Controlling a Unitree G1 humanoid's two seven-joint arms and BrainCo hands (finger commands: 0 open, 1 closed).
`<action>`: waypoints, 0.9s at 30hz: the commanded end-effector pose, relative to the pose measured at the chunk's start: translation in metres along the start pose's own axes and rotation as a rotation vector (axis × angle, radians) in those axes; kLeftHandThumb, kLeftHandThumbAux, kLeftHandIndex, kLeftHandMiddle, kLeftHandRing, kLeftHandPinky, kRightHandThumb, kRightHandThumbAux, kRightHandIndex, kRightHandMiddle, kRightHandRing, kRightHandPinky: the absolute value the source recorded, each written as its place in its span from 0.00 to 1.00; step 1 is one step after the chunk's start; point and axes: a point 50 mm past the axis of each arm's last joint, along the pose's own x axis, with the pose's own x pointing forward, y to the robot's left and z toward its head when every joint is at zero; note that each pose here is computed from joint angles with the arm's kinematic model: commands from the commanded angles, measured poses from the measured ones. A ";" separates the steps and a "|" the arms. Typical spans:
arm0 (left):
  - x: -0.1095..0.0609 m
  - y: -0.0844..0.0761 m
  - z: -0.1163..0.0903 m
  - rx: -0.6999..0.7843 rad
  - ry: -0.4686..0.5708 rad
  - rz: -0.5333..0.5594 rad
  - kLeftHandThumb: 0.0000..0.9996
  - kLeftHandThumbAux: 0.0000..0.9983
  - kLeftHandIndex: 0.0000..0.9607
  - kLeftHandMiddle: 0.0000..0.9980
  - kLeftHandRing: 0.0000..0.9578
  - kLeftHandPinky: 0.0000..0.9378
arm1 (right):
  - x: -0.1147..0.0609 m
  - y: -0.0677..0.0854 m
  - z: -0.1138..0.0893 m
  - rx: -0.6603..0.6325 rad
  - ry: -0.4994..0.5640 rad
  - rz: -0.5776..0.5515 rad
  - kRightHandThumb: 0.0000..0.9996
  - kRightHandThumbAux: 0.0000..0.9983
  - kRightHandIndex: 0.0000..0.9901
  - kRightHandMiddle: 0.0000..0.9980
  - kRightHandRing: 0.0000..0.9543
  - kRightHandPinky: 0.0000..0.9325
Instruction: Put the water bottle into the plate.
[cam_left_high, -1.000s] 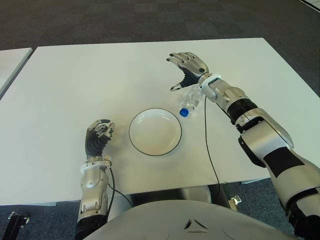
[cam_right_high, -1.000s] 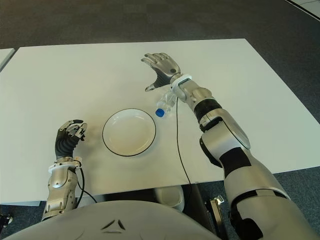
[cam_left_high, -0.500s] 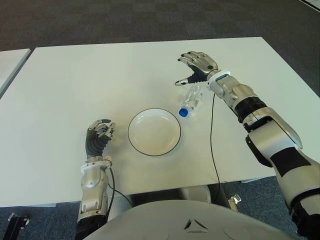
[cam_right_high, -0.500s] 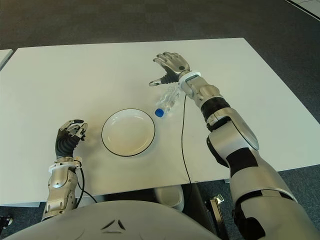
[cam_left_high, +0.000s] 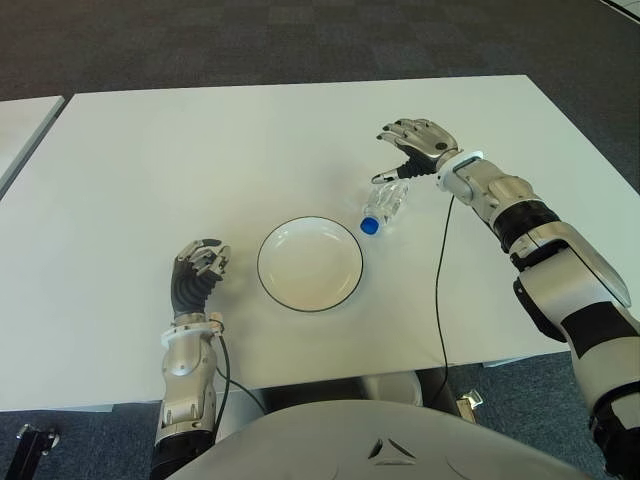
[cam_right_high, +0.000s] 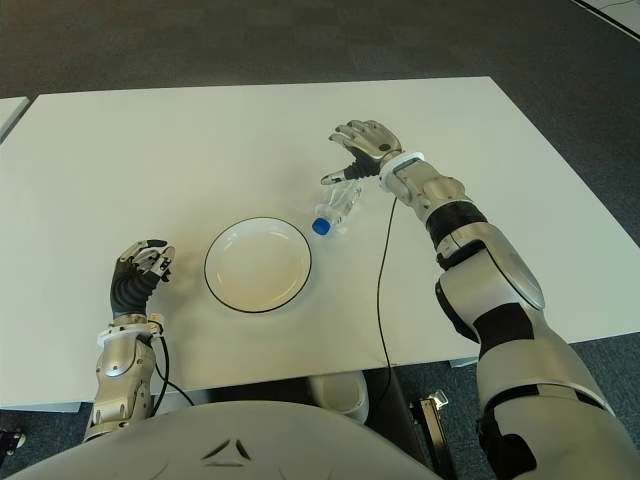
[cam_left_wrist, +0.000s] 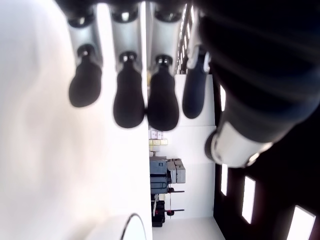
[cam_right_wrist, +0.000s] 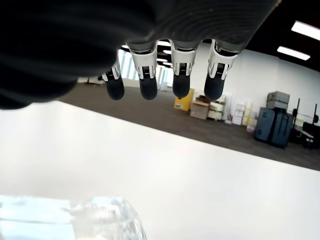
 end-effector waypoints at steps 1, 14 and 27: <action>-0.002 -0.003 -0.003 -0.016 0.009 -0.014 0.70 0.72 0.45 0.73 0.74 0.76 | -0.013 0.018 -0.002 -0.053 -0.061 0.024 0.55 0.13 0.00 0.00 0.00 0.00; -0.002 -0.004 -0.004 -0.033 0.008 -0.038 0.70 0.72 0.45 0.73 0.75 0.77 | -0.027 0.036 0.003 -0.191 -0.233 -0.032 0.54 0.13 0.00 0.00 0.00 0.00; -0.002 -0.004 -0.005 -0.030 0.004 -0.027 0.70 0.72 0.45 0.74 0.75 0.77 | -0.039 0.038 -0.001 -0.359 -0.409 -0.093 0.48 0.15 0.00 0.00 0.00 0.00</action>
